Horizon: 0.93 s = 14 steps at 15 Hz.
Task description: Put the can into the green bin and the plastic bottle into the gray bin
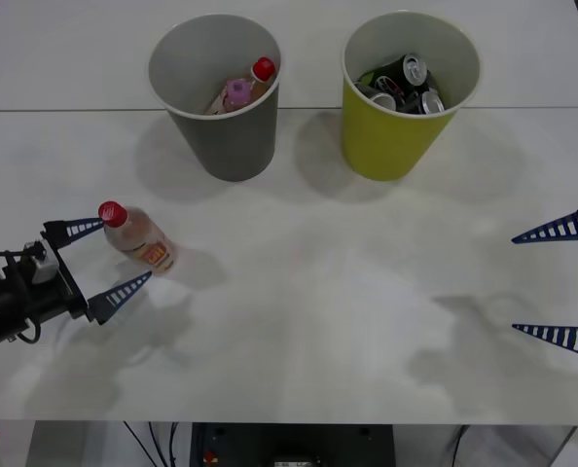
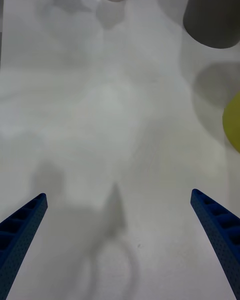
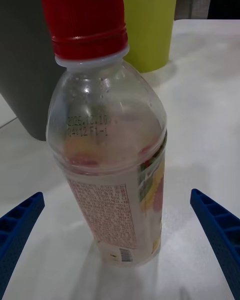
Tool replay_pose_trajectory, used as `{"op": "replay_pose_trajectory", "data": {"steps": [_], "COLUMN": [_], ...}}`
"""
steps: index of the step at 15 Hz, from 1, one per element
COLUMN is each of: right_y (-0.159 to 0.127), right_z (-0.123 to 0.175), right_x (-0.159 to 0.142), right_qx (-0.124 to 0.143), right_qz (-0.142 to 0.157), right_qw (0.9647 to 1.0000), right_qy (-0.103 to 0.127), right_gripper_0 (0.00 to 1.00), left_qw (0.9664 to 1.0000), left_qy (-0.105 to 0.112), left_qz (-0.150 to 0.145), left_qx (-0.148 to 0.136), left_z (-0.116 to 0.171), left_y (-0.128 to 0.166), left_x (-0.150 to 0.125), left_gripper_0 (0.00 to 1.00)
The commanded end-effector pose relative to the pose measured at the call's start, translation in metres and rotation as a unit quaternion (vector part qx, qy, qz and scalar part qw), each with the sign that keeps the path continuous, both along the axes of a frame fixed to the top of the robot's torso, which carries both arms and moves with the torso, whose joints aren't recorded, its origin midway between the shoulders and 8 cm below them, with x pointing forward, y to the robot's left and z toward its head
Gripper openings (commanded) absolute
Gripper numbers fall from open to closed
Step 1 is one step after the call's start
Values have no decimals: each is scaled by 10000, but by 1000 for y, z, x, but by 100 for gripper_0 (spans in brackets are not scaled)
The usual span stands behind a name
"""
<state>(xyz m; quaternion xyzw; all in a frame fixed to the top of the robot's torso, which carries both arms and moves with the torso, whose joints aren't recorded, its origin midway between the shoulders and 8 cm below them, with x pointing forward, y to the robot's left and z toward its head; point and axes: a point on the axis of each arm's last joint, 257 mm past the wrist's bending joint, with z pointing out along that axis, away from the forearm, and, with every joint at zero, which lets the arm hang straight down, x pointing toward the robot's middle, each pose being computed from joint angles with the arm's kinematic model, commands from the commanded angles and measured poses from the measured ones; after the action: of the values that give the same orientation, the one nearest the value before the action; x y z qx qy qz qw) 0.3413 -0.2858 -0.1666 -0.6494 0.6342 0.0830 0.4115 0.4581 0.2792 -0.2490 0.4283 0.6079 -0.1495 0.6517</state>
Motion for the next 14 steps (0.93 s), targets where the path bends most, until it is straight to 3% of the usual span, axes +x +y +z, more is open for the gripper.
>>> {"op": "replay_pose_trajectory", "data": {"steps": [1, 8, 9, 10, 11, 12, 14], "right_y": [0, 0, 0, 0, 0, 0, 0], "right_z": [0, 0, 0, 0, 0, 0, 0], "right_x": [0, 0, 0, 0, 0, 0, 0], "right_qx": [0, 0, 0, 0, 0, 0, 0], "right_qz": [0, 0, 0, 0, 0, 0, 0], "right_qw": [10000, 10000, 10000, 10000, 10000, 10000, 10000], "right_qy": [0, 0, 0, 0, 0, 0, 0], "right_gripper_0": [100, 100, 100, 100, 100, 100, 100], "left_qw": [10000, 9998, 9998, 9997, 9997, 9997, 9996], "left_qy": [-36, -40, -33, -31, -24, -5, 12], "left_qz": [-12, -24, -26, -23, -25, -21, -19], "left_qx": [-27, -185, -212, -233, -238, -249, -264], "left_z": [2, 3, 3, 3, 2, 2, 2], "left_y": [-10, -30, -31, -33, -34, -33, -33], "left_x": [7, 17, 17, 17, 17, 17, 17], "left_gripper_0": [100, 100, 90, 29, 13, 5, 2]}}
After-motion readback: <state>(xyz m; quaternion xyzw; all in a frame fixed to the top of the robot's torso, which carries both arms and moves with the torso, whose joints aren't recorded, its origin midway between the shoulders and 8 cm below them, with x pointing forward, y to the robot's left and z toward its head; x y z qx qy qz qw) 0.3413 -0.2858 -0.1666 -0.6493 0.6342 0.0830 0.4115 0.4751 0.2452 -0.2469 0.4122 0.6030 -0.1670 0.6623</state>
